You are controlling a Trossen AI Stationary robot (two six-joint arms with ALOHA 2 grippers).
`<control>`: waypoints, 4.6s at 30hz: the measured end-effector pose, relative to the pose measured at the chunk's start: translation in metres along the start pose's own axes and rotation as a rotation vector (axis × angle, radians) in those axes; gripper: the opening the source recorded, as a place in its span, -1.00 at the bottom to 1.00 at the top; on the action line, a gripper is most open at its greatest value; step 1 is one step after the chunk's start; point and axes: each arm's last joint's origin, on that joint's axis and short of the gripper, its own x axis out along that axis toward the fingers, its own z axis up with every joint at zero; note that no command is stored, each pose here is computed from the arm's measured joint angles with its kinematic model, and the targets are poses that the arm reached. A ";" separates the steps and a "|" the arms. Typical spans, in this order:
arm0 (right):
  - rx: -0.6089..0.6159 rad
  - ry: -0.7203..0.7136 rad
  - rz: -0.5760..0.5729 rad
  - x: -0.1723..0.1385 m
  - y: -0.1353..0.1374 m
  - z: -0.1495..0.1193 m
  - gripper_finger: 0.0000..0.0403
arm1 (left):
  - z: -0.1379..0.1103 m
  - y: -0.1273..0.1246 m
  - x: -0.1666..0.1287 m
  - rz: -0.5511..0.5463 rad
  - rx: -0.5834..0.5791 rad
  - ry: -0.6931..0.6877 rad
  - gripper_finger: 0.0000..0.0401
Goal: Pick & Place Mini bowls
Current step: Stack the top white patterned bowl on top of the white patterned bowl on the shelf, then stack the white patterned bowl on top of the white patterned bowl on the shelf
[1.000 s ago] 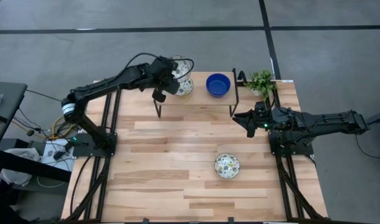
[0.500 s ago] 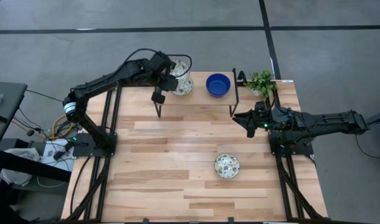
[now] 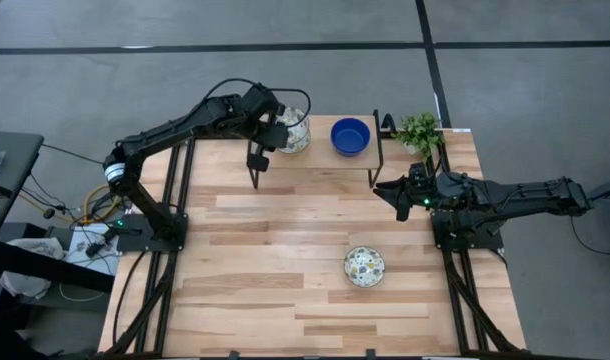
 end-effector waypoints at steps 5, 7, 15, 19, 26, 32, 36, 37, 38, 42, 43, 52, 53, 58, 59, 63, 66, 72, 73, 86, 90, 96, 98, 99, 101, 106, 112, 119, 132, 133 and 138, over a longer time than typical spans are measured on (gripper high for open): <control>0.000 0.000 0.000 0.000 0.000 0.000 -0.34 | -0.002 0.002 0.010 -0.024 -0.013 0.002 -0.94; 0.000 0.000 0.000 0.000 0.000 0.000 -0.33 | -0.004 0.003 0.015 -0.030 -0.018 0.012 -0.94; 0.000 0.000 -0.001 0.000 0.000 0.000 -0.34 | -0.006 0.004 0.025 -0.031 -0.002 0.037 -0.94; 0.000 0.000 0.000 0.000 0.000 0.000 -0.33 | -0.006 0.005 0.025 -0.025 -0.004 0.044 -0.94; 0.000 0.000 0.000 0.000 0.000 0.000 -0.34 | -0.007 0.005 0.026 -0.030 -0.005 0.047 -0.94; 0.000 0.000 0.000 0.000 0.000 0.000 -0.34 | -0.008 0.004 0.030 -0.041 -0.007 0.060 -0.94; -0.001 0.000 0.000 0.000 0.000 0.000 -0.34 | -0.009 0.004 0.031 -0.038 -0.008 0.068 -0.94; -0.001 0.000 0.000 0.000 0.000 0.000 -0.34 | -0.009 0.004 0.031 -0.037 -0.012 0.071 -0.94; -0.001 0.000 -0.001 0.000 0.000 0.000 -0.34 | -0.009 0.004 0.031 -0.035 -0.012 0.075 -0.93; -0.002 0.000 0.000 0.000 0.000 0.000 -0.34 | -0.009 0.004 0.031 -0.034 -0.014 0.077 -0.93; -0.002 0.000 -0.001 0.000 0.000 0.000 -0.34 | -0.009 0.004 0.031 -0.034 -0.014 0.077 -0.92; -0.002 0.000 0.000 0.000 0.000 0.000 -0.33 | -0.009 0.004 0.031 -0.033 -0.015 0.077 -0.83; -0.002 0.000 -0.001 0.000 0.000 0.000 -0.34 | -0.009 0.004 0.031 -0.031 -0.021 0.076 -0.83; -0.002 0.000 -0.001 0.000 0.000 0.000 -0.34 | -0.010 0.003 0.032 -0.030 -0.051 0.076 -0.82; -0.002 0.000 0.000 0.000 0.000 0.000 -0.33 | -0.010 0.002 0.033 -0.032 -0.053 0.077 -0.82; -0.001 0.000 0.000 0.000 0.000 0.000 -0.34 | -0.012 0.001 0.036 -0.038 -0.060 0.082 -0.82; 0.000 0.000 0.000 0.000 0.000 0.000 -0.34 | -0.012 0.001 0.036 -0.037 -0.063 0.082 -0.80; 0.001 0.000 0.000 0.000 0.000 0.000 -0.33 | -0.011 0.002 0.036 -0.029 -0.079 0.078 -0.71; 0.001 -0.001 0.000 0.000 0.000 0.000 -0.34 | -0.011 0.002 0.036 -0.028 -0.083 0.078 -0.69; 0.000 -0.001 0.000 0.000 0.000 0.000 -0.34 | -0.007 0.005 0.023 0.012 -0.077 0.051 -0.59; 0.000 -0.001 -0.001 0.000 0.000 0.000 -0.34 | -0.007 0.004 0.017 0.027 -0.076 0.044 -0.59; -0.001 -0.001 -0.002 0.000 0.000 0.000 -0.34 | -0.005 0.005 0.005 0.071 -0.071 0.039 -0.59; -0.001 -0.001 -0.001 0.000 0.000 0.000 -0.34 | -0.003 0.006 -0.001 0.092 -0.069 0.022 -0.59; -0.001 -0.001 -0.002 0.000 0.000 0.000 -0.34 | -0.003 0.006 -0.002 0.101 -0.068 0.016 -0.59; -0.001 -0.001 -0.001 0.000 0.000 0.000 -0.34 | -0.002 0.007 -0.004 0.116 -0.067 0.005 -0.59; 0.000 -0.001 -0.002 0.000 0.000 0.000 -0.34 | -0.003 0.007 0.001 0.116 -0.069 0.004 -0.59; 0.000 -0.001 -0.002 0.000 0.000 0.000 -0.33 | -0.008 0.002 0.009 0.121 -0.068 0.063 -0.59; 0.001 -0.001 -0.002 0.000 0.000 0.000 -0.34 | 0.004 -0.005 -0.010 0.189 -0.061 0.042 -0.59; 0.002 -0.001 -0.001 0.000 0.000 0.000 -0.34 | 0.028 -0.040 -0.048 0.099 -0.292 -0.168 -0.59; 0.002 -0.001 -0.001 0.000 0.000 0.000 -0.33 | 0.026 -0.044 -0.050 0.080 -0.321 -0.178 -0.59; 0.091 -0.002 -0.001 0.000 0.000 0.000 -0.34 | 0.009 -0.065 -0.057 0.020 -0.476 -0.189 -0.59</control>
